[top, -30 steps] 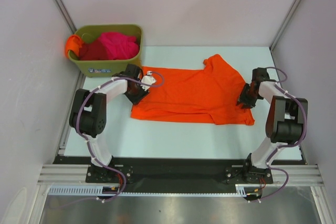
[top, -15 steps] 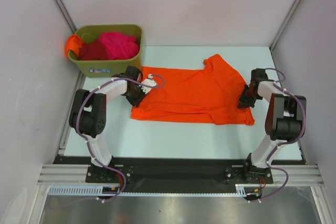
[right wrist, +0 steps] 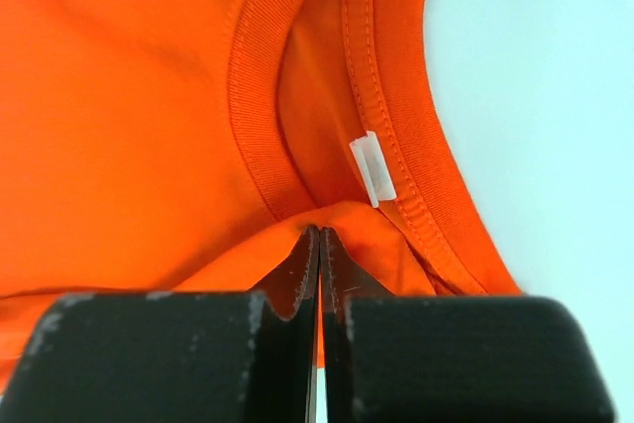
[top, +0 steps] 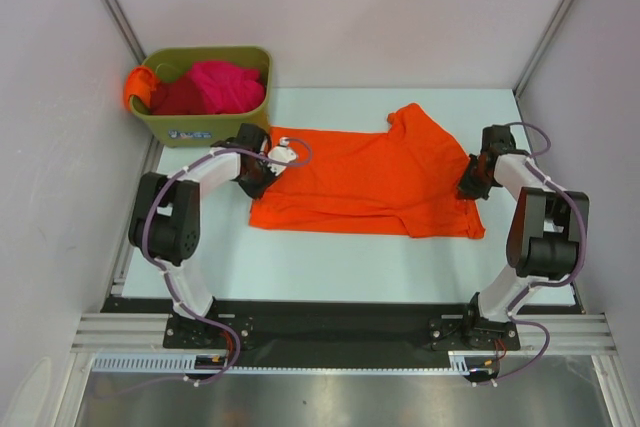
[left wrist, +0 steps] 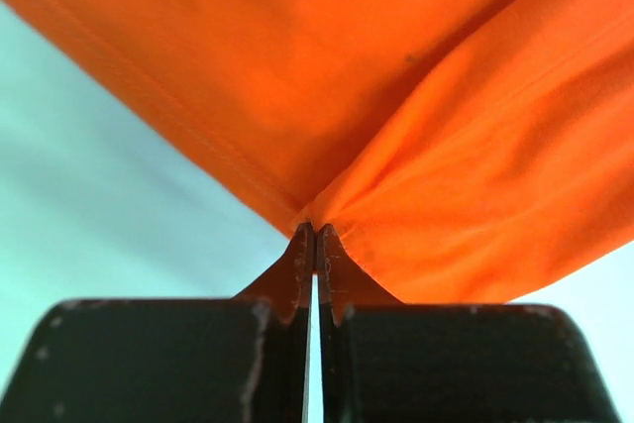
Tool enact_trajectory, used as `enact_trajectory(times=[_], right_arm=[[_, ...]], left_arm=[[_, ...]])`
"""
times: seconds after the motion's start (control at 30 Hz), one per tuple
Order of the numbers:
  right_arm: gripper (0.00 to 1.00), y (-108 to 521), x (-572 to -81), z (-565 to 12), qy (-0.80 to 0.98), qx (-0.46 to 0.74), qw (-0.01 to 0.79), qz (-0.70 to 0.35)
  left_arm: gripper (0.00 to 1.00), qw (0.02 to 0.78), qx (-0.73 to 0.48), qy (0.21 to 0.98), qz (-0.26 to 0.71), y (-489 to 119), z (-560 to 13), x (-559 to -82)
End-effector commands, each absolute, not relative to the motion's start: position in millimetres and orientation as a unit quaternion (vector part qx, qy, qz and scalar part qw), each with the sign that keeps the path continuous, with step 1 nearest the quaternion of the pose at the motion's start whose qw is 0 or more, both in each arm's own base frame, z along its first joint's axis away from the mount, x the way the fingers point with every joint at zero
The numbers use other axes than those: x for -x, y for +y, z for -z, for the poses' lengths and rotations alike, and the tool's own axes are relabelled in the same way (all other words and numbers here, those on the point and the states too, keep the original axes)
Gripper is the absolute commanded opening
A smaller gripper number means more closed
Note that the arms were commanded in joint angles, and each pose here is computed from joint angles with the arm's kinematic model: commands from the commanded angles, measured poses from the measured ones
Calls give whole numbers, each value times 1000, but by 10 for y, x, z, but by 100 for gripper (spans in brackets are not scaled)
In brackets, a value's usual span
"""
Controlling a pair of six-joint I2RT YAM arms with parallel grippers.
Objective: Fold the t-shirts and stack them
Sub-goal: Fold the tshirt
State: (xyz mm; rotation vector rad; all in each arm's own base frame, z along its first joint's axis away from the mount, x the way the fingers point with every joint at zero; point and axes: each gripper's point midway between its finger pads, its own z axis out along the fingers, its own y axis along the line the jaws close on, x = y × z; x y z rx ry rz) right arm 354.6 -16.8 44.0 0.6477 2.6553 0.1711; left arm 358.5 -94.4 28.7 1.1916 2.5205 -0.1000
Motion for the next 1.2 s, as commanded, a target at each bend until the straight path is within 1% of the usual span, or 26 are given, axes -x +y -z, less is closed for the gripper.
enact_trajectory(times=[0.0, 0.17, 0.37, 0.57, 0.8, 0.9, 1.07, 1.1, 1.13, 1.17], right_arm=[[0, -271, -3757, -758, 936, -230, 259, -52], [0, -359, -3802, -803, 930, -241, 274, -52], [0, -375, -3840, -832, 926, -243, 282, -57], [0, -484, -3966, -1023, 912, -256, 316, -51], [0, -505, -4080, -912, 910, -261, 316, -55], [0, -496, -4151, -905, 910, -256, 319, -61], [0, -486, -4207, -766, 920, -244, 302, -59], [13, -507, -4226, -768, 920, -244, 300, -55], [26, -546, -4187, -751, 922, -251, 291, -44], [36, -577, -4178, -781, 922, -255, 290, -36]], left_arm=[[0, 252, -394, 884, 8, -949, -726, -3899], [0, 275, -379, 884, -3, -948, -880, -4012], [0, 284, -373, 883, -13, -934, -913, -4091], [0, 312, -357, 880, -23, -954, -1062, -4267], [0, 299, -355, 885, -37, -928, -838, -4409], [0, 292, -348, 888, -68, -824, -737, -4478], [1, 282, -343, 893, -70, -826, -619, -4525], [7, 281, -341, 894, -71, -821, -613, -4524], [40, 281, -335, 896, -75, -807, -622, -4527], [49, 280, -334, 897, -79, -786, -626, -4528]])
